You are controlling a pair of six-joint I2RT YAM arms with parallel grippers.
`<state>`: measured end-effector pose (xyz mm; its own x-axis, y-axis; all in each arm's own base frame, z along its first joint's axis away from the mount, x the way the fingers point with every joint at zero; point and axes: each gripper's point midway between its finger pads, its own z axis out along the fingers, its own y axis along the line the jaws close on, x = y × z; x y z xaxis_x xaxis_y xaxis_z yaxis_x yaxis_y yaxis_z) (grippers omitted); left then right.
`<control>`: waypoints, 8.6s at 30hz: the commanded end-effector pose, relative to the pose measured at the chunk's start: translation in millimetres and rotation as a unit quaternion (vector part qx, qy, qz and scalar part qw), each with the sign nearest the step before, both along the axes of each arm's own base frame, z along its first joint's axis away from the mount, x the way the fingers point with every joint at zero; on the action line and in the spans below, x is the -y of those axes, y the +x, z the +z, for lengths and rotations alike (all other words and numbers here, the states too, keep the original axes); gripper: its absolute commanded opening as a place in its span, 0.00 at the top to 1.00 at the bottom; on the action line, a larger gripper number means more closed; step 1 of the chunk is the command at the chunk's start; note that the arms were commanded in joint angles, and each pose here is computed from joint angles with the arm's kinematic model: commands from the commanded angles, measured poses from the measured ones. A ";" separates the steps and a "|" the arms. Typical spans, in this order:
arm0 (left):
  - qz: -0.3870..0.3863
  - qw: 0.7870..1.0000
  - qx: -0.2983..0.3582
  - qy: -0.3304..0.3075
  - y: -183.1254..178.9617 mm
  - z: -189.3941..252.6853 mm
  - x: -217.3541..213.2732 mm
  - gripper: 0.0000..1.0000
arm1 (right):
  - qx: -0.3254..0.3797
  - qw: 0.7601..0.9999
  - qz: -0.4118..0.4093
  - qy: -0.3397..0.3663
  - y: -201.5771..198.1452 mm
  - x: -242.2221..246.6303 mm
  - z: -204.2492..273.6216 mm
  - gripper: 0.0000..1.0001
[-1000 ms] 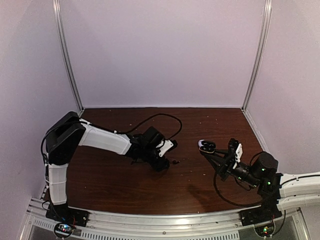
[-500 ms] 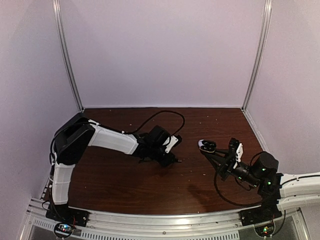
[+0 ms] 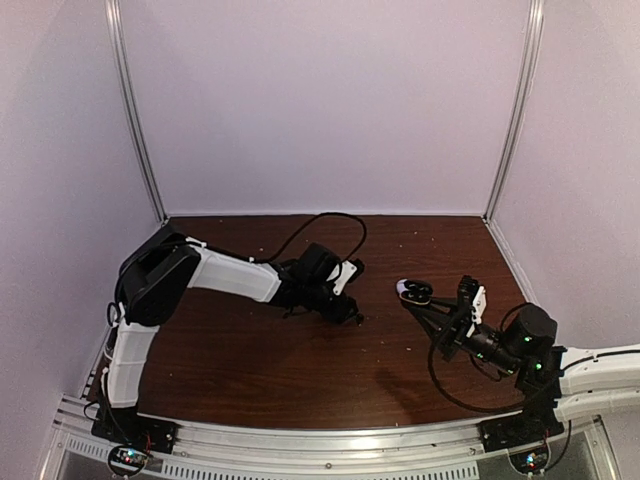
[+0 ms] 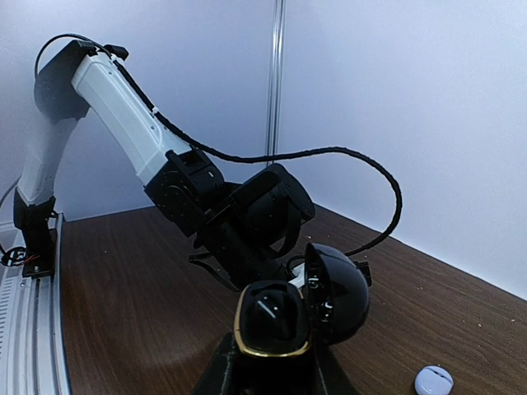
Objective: Insert the wireless bluetooth earbuds into the charging case
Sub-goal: Adjust the left earbud at the center of the board, then move the left earbud to the center of the board, then pick up the left earbud from the center of the board, then insert the left earbud into the left side groove of the charging case.
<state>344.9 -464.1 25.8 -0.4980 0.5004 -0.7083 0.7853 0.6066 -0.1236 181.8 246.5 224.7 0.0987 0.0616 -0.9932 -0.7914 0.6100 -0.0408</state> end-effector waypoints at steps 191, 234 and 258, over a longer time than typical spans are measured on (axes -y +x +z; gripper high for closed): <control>-0.142 0.889 0.364 -0.239 -179.7 329.1 -32.5 0.83 | -0.010 0.986 0.149 0.079 -16.3 -57.5 49.4 1.00; -0.189 0.894 0.357 -0.195 -183.2 285.6 -6.4 0.86 | -0.043 0.968 0.205 0.136 -24.7 -74.9 67.7 1.00; -0.192 0.908 0.335 -0.163 -181.7 262.7 -9.0 0.85 | -0.032 0.971 0.185 0.151 -21.0 -67.0 75.6 1.00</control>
